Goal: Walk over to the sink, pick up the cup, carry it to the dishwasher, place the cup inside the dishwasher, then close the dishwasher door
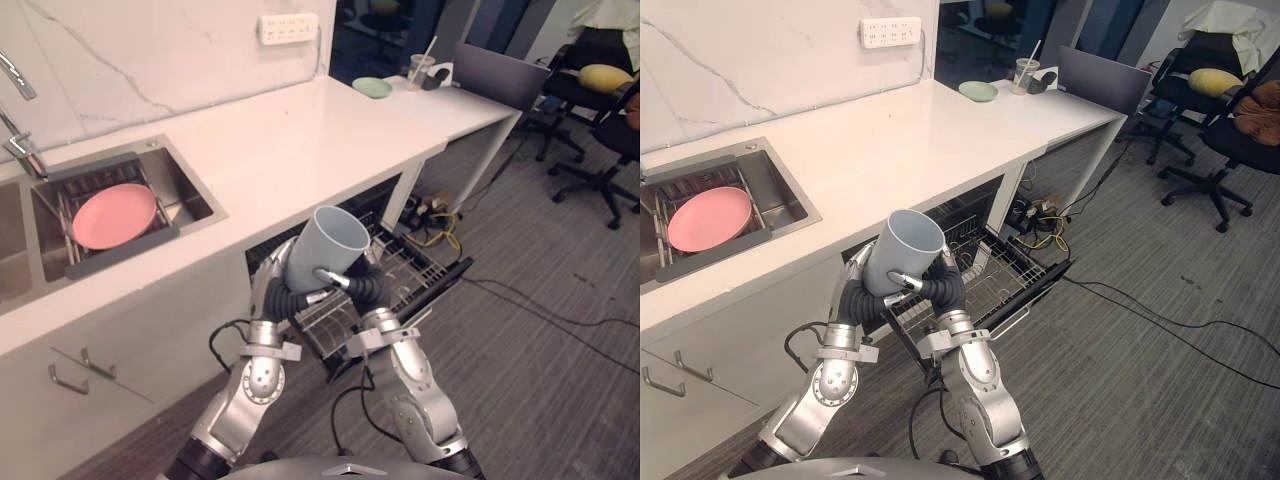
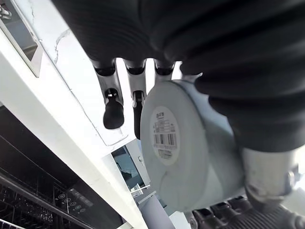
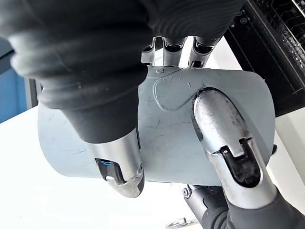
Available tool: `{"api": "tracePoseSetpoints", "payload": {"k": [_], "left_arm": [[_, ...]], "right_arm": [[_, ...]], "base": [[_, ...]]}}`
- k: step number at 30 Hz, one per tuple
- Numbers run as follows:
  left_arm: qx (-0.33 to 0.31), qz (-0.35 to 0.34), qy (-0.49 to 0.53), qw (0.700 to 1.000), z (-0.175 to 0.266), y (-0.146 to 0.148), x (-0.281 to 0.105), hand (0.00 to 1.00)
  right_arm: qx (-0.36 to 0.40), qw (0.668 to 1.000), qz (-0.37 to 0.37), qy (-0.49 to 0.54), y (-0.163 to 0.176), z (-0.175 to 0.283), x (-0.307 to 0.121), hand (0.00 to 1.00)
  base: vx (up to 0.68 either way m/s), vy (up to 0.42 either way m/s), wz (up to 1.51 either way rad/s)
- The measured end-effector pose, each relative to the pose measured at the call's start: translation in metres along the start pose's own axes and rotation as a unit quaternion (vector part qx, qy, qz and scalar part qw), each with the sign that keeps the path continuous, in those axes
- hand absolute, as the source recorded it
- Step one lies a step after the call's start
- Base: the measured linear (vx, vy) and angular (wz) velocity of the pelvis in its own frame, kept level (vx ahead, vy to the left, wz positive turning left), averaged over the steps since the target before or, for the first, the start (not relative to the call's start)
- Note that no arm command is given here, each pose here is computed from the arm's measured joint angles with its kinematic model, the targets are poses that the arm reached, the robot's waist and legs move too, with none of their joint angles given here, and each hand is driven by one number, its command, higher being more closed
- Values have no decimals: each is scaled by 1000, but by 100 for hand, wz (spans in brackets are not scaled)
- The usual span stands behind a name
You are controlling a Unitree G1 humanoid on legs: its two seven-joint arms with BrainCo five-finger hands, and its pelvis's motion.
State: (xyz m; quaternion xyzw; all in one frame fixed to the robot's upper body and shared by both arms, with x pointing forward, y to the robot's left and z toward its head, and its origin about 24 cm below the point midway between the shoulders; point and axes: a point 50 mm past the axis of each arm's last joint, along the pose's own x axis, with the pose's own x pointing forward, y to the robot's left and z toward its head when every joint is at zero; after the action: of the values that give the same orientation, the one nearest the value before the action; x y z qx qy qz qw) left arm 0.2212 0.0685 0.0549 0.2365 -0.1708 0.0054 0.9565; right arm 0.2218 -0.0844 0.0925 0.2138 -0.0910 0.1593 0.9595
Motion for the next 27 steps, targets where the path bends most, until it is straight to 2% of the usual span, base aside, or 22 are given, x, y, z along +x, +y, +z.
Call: {"api": "tracePoseSetpoints", "payload": {"k": [7, 8, 27], "left_arm": [[10, 16, -25, 1000, 8, 7, 4, 100], [10, 16, -28, 999, 8, 7, 5, 100], [20, 9, -69, 997, 19, 5, 6, 100]], "right_arm": [[-1, 1000, 13, 1, 1, 0, -1, 100], [0, 1000, 13, 2, 1, -1, -1, 0], [51, 998, 8, 19, -1, -8, -6, 0]], "base": [[0, 0, 0], [0, 0, 0], [0, 0, 0]]}}
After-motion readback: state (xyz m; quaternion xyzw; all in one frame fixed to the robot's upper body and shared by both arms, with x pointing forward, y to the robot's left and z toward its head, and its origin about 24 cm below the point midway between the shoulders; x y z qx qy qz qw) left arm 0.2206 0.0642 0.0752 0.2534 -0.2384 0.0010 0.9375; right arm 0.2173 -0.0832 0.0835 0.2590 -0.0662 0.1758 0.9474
